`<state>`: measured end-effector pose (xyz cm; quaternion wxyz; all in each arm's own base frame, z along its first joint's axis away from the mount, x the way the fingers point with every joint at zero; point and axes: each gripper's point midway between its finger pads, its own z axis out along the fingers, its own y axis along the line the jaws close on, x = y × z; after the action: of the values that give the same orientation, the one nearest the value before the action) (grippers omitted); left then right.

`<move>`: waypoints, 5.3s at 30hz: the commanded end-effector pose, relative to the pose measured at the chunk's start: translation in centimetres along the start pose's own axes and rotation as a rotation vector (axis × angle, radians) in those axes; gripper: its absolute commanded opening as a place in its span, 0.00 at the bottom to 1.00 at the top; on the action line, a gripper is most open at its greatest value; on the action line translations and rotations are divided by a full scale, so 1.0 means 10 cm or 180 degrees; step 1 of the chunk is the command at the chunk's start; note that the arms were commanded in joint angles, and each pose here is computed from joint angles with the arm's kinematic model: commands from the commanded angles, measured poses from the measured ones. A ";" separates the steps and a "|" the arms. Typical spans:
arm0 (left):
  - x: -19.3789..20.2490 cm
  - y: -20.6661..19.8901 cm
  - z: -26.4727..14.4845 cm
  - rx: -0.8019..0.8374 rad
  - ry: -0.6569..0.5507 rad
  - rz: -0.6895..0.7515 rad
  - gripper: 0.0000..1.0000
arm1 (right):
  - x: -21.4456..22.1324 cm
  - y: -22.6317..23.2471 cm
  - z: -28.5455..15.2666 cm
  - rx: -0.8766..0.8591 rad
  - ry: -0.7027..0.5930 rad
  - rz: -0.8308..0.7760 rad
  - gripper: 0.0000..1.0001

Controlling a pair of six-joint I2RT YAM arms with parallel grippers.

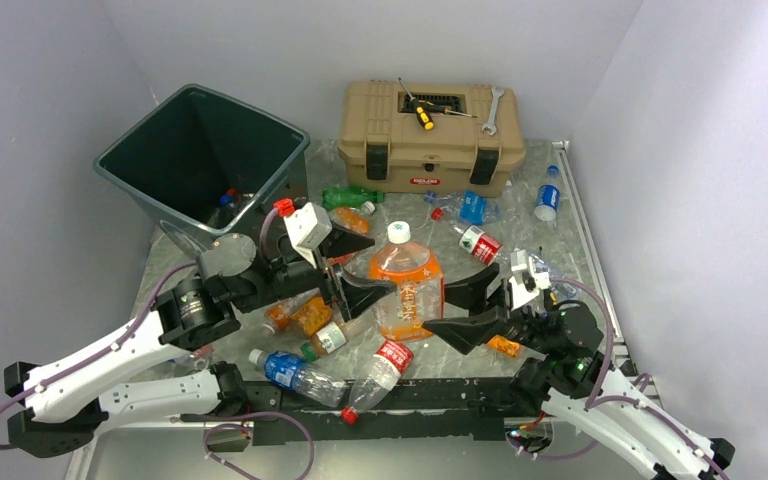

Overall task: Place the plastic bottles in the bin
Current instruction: Pick up the plastic bottle at the center of the board, then place the plastic bottle in the trash bin.

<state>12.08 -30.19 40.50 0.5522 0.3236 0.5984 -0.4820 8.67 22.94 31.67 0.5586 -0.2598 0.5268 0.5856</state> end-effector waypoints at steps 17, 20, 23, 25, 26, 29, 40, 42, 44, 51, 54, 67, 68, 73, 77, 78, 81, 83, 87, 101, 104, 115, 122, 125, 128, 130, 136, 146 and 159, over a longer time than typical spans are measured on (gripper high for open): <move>-0.10 -0.65 -0.04 0.1219 0.0115 -0.0109 0.99 | -0.47 0.43 0.04 -0.0579 -0.0399 -0.0183 0.00; -0.08 -0.68 0.01 0.1290 0.0173 -0.0145 0.99 | -0.45 0.43 0.06 -0.0604 -0.0364 -0.0169 0.00; -0.08 -0.68 0.02 0.1310 0.0157 -0.0162 0.97 | -0.42 0.42 0.07 -0.0611 -0.0330 -0.0171 0.00; -0.11 -0.69 0.03 0.1348 0.0134 -0.0158 0.93 | -0.39 0.41 0.07 -0.0607 -0.0294 -0.0164 0.00; -0.12 -0.70 0.03 0.1365 0.0127 -0.0154 0.91 | -0.38 0.41 0.07 -0.0604 -0.0291 -0.0163 0.00; -0.13 -0.70 0.04 0.1398 0.0128 -0.0153 0.79 | -0.35 0.39 0.07 -0.0584 -0.0265 -0.0154 0.00; -0.21 -0.62 0.04 0.1218 0.0096 -0.0054 0.42 | -0.41 0.32 0.06 -0.0330 -0.0152 -0.0108 0.82; -0.32 -0.54 0.01 0.1024 0.0041 0.0067 0.40 | -0.49 0.26 0.02 -0.0122 -0.0153 -0.0137 1.00; -0.52 -0.13 0.01 0.0222 -0.0110 0.0198 0.40 | -0.57 0.17 -0.03 0.0143 -0.0183 -0.0171 1.00; -1.29 0.95 -0.40 -0.1942 -0.0304 0.1132 0.35 | -0.56 -0.31 -0.22 0.1096 -0.0345 0.0160 1.00; -1.60 1.22 -0.48 -0.2617 -0.0363 0.1601 0.37 | -0.37 -0.50 -0.24 0.1318 -0.0265 0.0213 1.00; -1.93 2.72 -1.36 -0.4231 -0.0320 0.1373 0.37 | 0.28 -1.04 -0.40 0.1964 -0.0320 0.0826 1.00; -1.88 2.84 -1.45 -0.4329 -0.0312 0.1218 0.37 | 0.31 -1.03 -0.41 0.1944 -0.0292 0.0820 1.00; -1.40 3.41 -1.85 -0.4576 -0.0312 0.0221 0.36 | 0.53 -1.05 -0.46 0.1966 -0.0043 0.0852 1.00; -0.89 3.72 -1.94 -0.4572 -0.0180 -0.0405 0.35 | 0.65 -1.02 -0.48 0.1918 0.0090 0.0878 1.00; -0.80 3.77 -1.95 -0.4591 -0.0152 -0.0483 0.35 | 0.68 -1.03 -0.50 0.1931 0.0106 0.0899 1.00; -0.61 3.86 -1.97 -0.4662 -0.0077 -0.0575 0.37 | 0.73 -1.06 -0.54 0.2016 0.0093 0.0993 1.00; -0.52 3.91 -1.98 -0.4689 -0.0033 -0.0580 0.38 | 0.75 -1.10 -0.59 0.2115 0.0051 0.1075 1.00; -0.36 3.97 -2.01 -0.4758 0.0076 -0.0632 0.46 | 0.76 -1.11 -0.60 0.2129 -0.0025 0.1147 1.00; -1.13 3.40 -1.96 -0.4422 -0.0368 -0.0157 0.99 | 0.49 -1.09 -0.52 0.2155 0.0155 0.0665 1.00; -1.35 3.07 -1.67 -0.3966 -0.0436 0.0055 0.99 | 0.35 -1.14 -0.57 0.2344 0.0137 0.0499 1.00; -0.50 1.84 -0.05 -0.1417 0.0729 0.0313 1.00 | 0.02 -1.83 -0.74 0.3971 0.0456 -0.0084 0.99; 0.54 1.45 -0.06 -0.0638 0.1195 0.0055 1.00 | 0.35 -2.40 -0.86 0.4298 0.0765 0.0285 0.98; 0.77 1.42 -0.12 -0.0619 0.1195 0.0012 0.99 | 0.39 -2.61 -0.95 0.4504 0.0847 0.0195 0.96; 0.90 1.41 -0.14 -0.0600 0.1073 0.0002 0.99 | 0.47 -2.80 -1.04 0.4814 0.1072 0.0027 0.96; 0.94 1.43 -0.15 -0.0670 0.0989 -0.0053 0.99 | 0.51 -2.91 -1.06 0.4920 0.1178 -0.0055 0.97; 0.98 1.58 -0.23 -0.1057 0.0910 -0.0099 1.00 | 0.56 -3.22 -1.08 0.5169 0.1259 -0.0144 0.99; 1.05 1.33 -0.16 -0.0692 0.0995 -0.0008 1.00 | 0.50 -3.43 -1.12 0.5322 0.1223 -0.0315 0.99; 1.14 1.18 -0.08 -0.0483 0.1083 0.0018 1.00 | 0.75 -3.65 -1.41 0.5300 0.1137 0.0201 0.99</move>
<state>20.53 -26.70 26.18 0.4542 0.3500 0.7307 -0.3704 35.99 5.70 9.08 0.4549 0.1571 0.8744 -0.0622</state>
